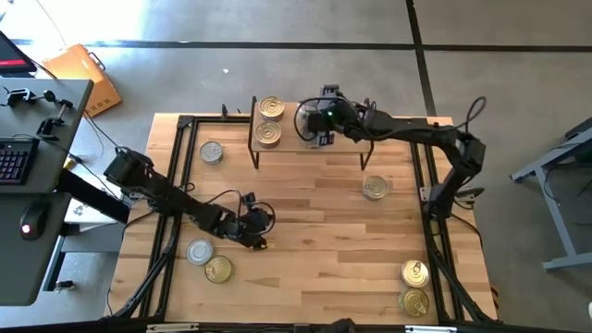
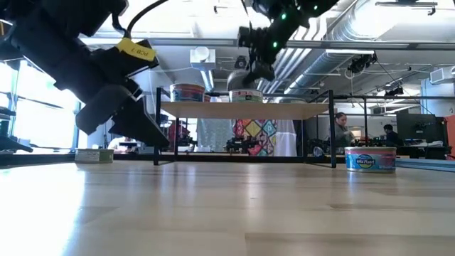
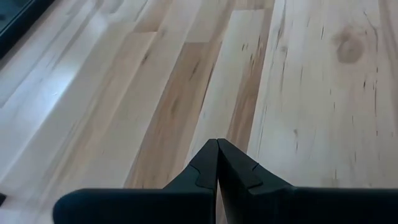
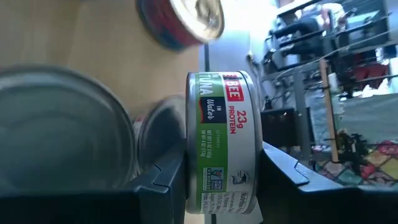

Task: Stack canned seafood by type on shelf
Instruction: Stack the green white tuna can on top of the other green white tuna can on the shelf, then put the green tuna can aligned with the other green tuna can on the shelf

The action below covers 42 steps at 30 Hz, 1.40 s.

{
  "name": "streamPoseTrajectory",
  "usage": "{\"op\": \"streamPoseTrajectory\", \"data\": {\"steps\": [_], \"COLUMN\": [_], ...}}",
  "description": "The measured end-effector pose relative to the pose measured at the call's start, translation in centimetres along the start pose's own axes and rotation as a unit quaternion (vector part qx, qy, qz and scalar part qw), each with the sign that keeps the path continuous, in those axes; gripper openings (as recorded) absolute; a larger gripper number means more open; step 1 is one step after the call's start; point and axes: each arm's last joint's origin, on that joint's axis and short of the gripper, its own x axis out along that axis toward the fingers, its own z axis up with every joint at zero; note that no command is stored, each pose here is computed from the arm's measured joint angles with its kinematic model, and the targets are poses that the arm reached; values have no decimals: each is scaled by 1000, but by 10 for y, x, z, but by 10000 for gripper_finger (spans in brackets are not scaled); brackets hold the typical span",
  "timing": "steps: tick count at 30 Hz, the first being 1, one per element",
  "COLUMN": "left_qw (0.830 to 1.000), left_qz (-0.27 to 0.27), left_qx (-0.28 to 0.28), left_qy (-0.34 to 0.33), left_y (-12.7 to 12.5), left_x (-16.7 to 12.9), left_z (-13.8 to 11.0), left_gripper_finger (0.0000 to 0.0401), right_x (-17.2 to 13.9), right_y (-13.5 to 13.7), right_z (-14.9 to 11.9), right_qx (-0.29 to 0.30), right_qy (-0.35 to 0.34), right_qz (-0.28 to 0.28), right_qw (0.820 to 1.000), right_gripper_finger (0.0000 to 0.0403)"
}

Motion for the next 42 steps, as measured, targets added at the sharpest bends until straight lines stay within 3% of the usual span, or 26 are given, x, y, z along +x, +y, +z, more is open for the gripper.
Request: {"op": "streamPoseTrajectory", "data": {"steps": [8, 14, 17, 30, 37, 42], "left_qw": [1000, 1000, 1000, 1000, 1000, 1000], "left_qz": [-2, -2, -2, -3, -3, -3], "left_qx": [-1, -1, -1, -3, -6, -6], "left_qy": [-6, -6, -6, -8, -9, -9], "left_y": [-1, -1, -1, -1, -1, -1], "left_x": [0, 0, 0, 0, 0, 0], "left_z": [1, 2, 2, 2, 2, 2], "left_gripper_finger": [0, 0, 0, 0, 0, 0], "right_x": [8, 8, 8, -2, -2, -4], "right_y": [-1, 1, 1, -4, 0, -1], "right_z": [-4, -4, -5, -6, -7, -6], "right_qx": [12, 14, 14, 38, 53, 62], "right_qy": [14, 15, 15, 16, 0, 22], "right_qz": [-4, 3, 3, 4, 40, 13], "right_qw": [1000, 1000, 1000, 999, 998, 998], "right_gripper_finger": [128, 234, 260, 259, 259, 259]}}
